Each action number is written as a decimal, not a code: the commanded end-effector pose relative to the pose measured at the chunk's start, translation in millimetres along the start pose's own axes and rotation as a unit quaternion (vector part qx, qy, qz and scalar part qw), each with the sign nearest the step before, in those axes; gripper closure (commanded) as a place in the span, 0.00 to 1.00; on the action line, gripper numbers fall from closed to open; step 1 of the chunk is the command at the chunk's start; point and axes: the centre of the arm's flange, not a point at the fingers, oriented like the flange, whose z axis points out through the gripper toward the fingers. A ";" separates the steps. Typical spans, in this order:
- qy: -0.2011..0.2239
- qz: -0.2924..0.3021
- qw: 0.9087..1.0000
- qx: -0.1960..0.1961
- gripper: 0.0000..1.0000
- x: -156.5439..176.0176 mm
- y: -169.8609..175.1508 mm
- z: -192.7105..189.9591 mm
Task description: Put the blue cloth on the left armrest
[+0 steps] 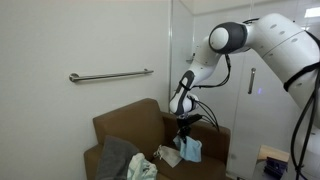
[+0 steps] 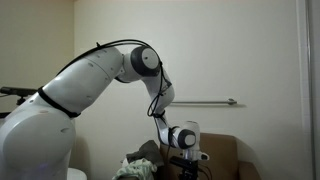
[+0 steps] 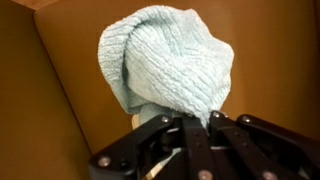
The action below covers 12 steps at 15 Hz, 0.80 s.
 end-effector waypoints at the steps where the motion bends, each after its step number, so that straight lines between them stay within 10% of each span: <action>1: 0.030 0.016 0.999 0.001 0.98 -60.8 -26.5 -64.6; 7: 0.074 0.026 0.997 0.016 0.98 -119.6 -64.8 -137.2; 12: 0.074 0.017 0.997 0.025 0.95 -105.4 -63.7 -135.3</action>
